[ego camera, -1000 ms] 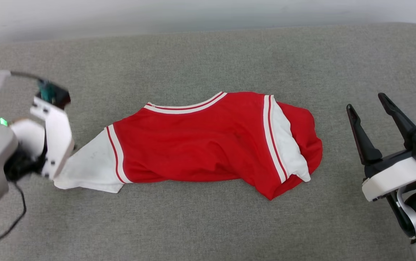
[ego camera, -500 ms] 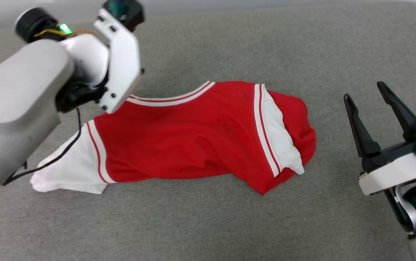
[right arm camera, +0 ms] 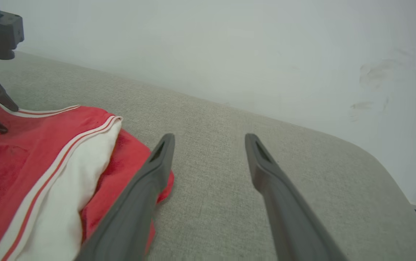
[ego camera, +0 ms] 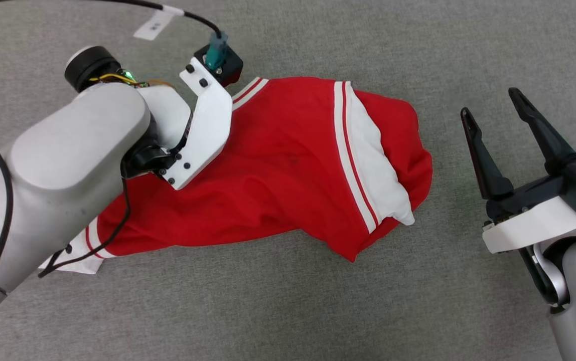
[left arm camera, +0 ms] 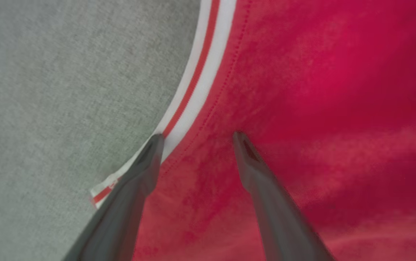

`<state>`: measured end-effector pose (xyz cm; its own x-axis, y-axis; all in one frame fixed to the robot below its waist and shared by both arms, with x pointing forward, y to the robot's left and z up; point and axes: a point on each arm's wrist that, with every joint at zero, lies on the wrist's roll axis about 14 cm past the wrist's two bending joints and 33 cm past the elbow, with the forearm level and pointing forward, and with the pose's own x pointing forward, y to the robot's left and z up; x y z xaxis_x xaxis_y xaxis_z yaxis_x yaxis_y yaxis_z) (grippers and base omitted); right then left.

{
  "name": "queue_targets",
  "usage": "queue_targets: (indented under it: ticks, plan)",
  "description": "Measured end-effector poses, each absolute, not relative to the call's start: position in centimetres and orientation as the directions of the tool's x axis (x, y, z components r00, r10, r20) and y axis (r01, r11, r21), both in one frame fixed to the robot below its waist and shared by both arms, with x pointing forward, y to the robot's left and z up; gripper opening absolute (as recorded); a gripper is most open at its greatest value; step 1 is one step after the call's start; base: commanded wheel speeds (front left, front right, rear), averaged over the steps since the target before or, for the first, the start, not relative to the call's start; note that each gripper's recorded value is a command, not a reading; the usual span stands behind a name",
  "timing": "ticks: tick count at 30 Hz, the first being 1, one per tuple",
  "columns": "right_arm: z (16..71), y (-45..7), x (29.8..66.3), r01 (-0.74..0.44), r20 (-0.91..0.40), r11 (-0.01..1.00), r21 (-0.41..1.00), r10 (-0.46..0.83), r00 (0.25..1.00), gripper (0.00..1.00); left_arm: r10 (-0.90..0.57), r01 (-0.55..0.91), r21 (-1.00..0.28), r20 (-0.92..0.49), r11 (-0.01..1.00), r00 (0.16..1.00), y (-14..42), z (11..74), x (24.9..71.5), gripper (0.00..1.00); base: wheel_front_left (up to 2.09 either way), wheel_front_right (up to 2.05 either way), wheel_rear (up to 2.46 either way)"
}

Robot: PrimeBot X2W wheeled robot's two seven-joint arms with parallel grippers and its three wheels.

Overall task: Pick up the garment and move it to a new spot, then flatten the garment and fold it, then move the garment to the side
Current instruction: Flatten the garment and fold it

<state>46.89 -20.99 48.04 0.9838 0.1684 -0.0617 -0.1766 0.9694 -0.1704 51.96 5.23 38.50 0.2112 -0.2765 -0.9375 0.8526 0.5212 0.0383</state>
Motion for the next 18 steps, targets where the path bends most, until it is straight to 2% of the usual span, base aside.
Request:
queue_targets:
  ticks: [6, 7, 8, 12, 18]
  plan:
    - [47.2, -21.1, 47.2, -0.175, -0.077, 0.969, -0.172, 0.164, 0.983, 1.00, -0.278, 0.866, 0.045, -0.938, 0.498, 0.208, 5.0, 37.3, 52.0, 1.00, 0.00, 0.00, 0.00]
    - [47.2, -21.1, 47.2, -0.176, -0.078, 0.969, -0.172, 0.164, 0.983, 1.00, -0.288, 0.869, 0.052, -0.932, 0.492, 0.219, 4.9, 37.4, 52.0, 0.40, 0.00, 0.00, 0.00]
    - [47.2, -21.1, 47.2, -0.176, -0.077, 0.969, -0.172, 0.165, 0.983, 1.00, -0.290, 0.871, 0.057, -0.930, 0.488, 0.223, 4.9, 37.4, 51.9, 0.00, 0.00, 0.00, 0.00]
    - [47.6, -20.8, 47.2, -0.181, -0.064, 0.969, -0.170, 0.173, 0.983, 1.00, -0.360, 0.866, 0.044, -0.898, 0.498, 0.252, 4.0, 38.5, 52.1, 0.00, 0.00, 0.00, 0.00]
    - [48.6, -21.5, 46.9, -0.155, -0.037, 0.973, -0.173, 0.151, 0.988, 1.00, -0.502, 0.865, 0.082, -0.786, 0.495, 0.362, 1.3, 43.9, 54.9, 0.00, 0.00, 0.00, 0.00]
